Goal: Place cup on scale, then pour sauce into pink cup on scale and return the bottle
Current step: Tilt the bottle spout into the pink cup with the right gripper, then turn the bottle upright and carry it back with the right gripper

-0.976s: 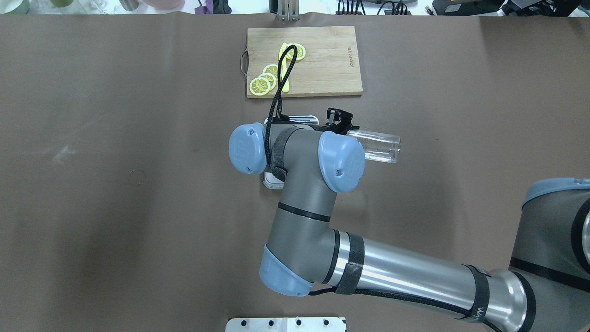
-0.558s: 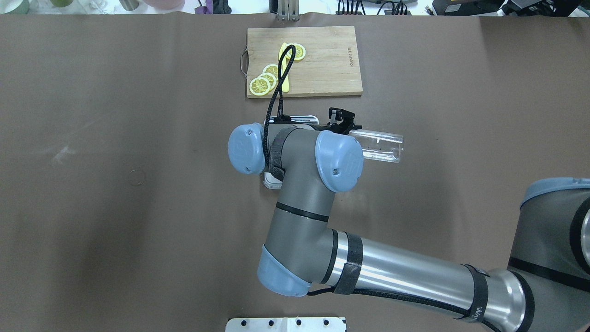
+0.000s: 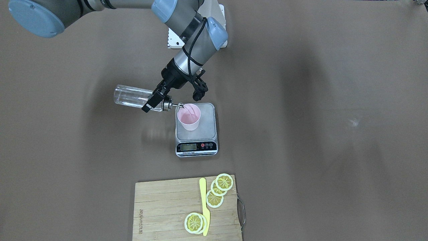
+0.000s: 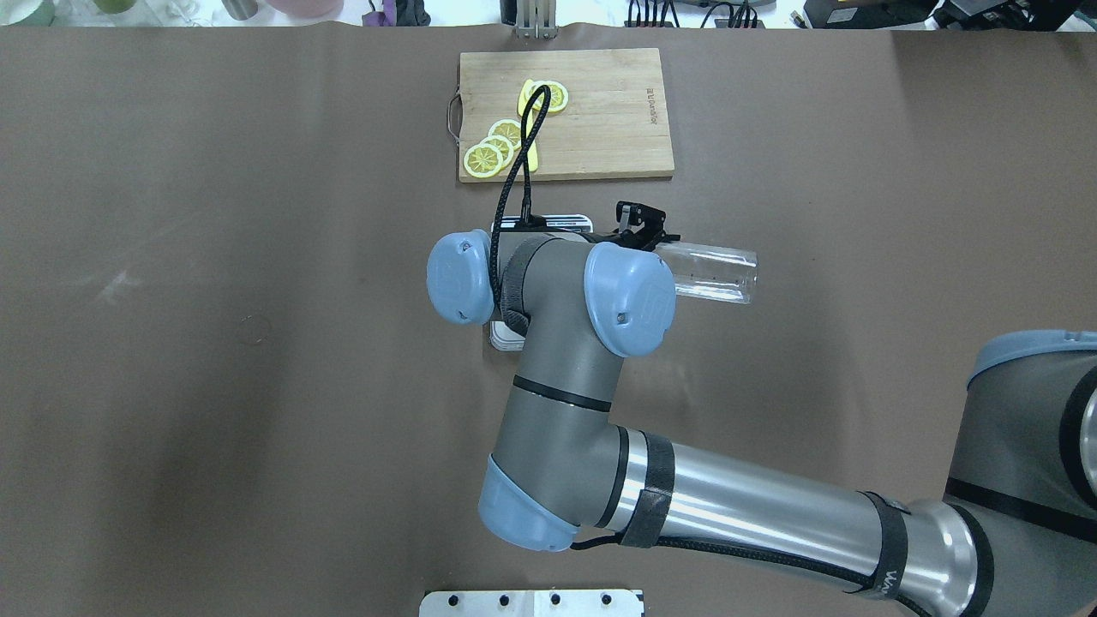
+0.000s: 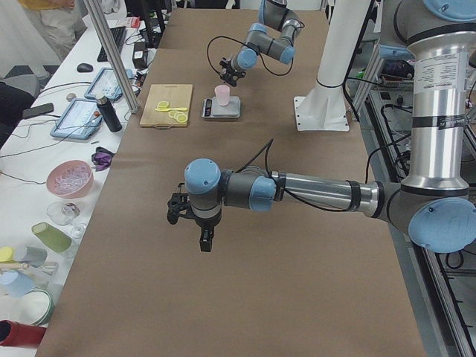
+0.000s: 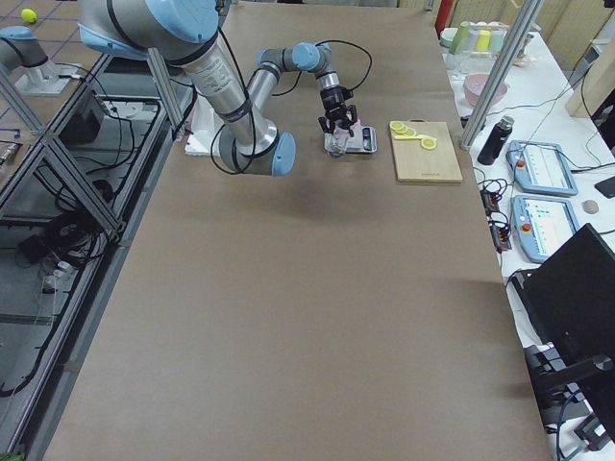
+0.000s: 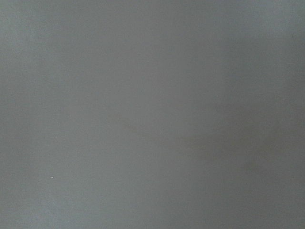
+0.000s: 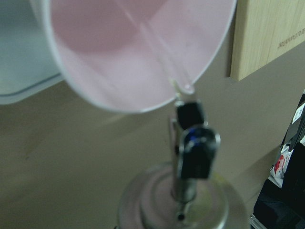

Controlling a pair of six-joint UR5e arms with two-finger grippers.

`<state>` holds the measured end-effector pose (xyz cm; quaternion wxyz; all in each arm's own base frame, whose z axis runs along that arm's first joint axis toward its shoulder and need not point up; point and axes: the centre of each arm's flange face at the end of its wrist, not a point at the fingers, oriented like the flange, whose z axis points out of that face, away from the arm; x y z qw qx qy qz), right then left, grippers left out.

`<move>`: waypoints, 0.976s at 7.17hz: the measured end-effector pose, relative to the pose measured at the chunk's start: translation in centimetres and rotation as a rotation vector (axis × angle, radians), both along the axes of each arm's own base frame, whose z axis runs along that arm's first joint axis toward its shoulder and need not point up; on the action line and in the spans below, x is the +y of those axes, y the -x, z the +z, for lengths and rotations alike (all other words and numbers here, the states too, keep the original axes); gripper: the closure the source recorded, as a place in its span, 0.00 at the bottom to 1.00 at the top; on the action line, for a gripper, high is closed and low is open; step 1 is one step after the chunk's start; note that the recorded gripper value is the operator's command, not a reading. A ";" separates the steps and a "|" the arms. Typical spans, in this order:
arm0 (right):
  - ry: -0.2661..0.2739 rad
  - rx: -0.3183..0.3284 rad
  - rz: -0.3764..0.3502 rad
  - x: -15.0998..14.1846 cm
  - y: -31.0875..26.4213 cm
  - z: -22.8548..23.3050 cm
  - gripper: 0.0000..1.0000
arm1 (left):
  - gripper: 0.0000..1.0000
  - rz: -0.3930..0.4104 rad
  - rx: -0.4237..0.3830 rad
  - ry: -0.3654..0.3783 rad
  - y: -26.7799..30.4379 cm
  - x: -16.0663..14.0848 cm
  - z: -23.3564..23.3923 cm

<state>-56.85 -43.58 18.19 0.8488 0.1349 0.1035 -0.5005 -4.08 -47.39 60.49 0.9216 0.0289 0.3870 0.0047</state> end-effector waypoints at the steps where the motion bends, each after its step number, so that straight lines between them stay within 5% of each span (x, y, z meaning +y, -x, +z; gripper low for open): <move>1: 0.000 0.005 0.000 0.0 0.0 0.1 0.55 | 0.02 -0.001 -0.001 0.003 0.0 0.0 0.1; 3: -0.018 -0.028 0.005 0.1 -0.8 -0.4 0.55 | 0.02 -0.001 -0.007 0.002 0.1 0.0 0.2; 7: -0.110 -0.266 0.028 1.1 -6.2 0.1 0.55 | 0.02 0.001 -0.015 -0.013 0.3 0.0 -0.1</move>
